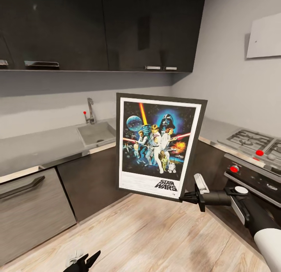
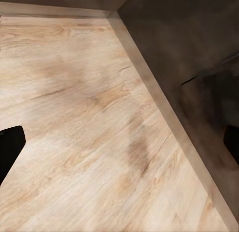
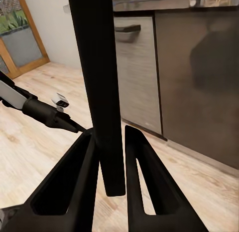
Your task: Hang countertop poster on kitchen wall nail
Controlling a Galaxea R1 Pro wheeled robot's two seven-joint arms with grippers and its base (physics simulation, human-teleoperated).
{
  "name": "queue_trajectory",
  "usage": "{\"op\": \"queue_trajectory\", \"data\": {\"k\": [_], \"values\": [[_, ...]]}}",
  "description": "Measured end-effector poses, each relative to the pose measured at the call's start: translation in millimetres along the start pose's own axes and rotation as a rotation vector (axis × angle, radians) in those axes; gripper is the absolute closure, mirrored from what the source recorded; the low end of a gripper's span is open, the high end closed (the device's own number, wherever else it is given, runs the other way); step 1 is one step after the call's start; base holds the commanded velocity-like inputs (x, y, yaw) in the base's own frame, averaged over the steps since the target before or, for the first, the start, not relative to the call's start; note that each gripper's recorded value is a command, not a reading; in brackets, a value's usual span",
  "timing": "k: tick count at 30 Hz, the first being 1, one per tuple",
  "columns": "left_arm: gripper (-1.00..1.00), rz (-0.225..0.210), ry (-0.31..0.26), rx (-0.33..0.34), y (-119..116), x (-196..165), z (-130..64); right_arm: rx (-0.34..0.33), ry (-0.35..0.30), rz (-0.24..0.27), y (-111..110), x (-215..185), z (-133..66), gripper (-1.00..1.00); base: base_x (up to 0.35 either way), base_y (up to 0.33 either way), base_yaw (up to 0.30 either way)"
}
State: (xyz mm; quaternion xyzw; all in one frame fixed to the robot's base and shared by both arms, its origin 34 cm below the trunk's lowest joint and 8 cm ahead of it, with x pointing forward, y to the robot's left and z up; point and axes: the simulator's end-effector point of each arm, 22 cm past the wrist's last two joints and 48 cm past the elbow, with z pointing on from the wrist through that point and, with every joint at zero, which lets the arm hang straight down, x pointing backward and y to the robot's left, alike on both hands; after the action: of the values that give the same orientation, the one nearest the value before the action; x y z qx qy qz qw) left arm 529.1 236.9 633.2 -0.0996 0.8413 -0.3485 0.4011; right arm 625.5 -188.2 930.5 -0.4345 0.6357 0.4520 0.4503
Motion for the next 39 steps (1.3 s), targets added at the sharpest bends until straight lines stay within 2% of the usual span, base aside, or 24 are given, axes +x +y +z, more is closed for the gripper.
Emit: {"op": "queue_trajectory", "data": {"k": [9, 39], "values": [[-1.00, 0.000, 0.000, -0.021, -5, -8, -6.1, 0.000, -0.001, 0.000, 3, -13, -2.7, 1.00, 0.000, 0.000, 0.000], [-1.00, 0.000, 0.001, -0.025, -32, -32, -26.8, 0.002, -0.001, 0.001, 12, -54, -11.2, 1.00, 0.000, 0.000, 0.000]]}}
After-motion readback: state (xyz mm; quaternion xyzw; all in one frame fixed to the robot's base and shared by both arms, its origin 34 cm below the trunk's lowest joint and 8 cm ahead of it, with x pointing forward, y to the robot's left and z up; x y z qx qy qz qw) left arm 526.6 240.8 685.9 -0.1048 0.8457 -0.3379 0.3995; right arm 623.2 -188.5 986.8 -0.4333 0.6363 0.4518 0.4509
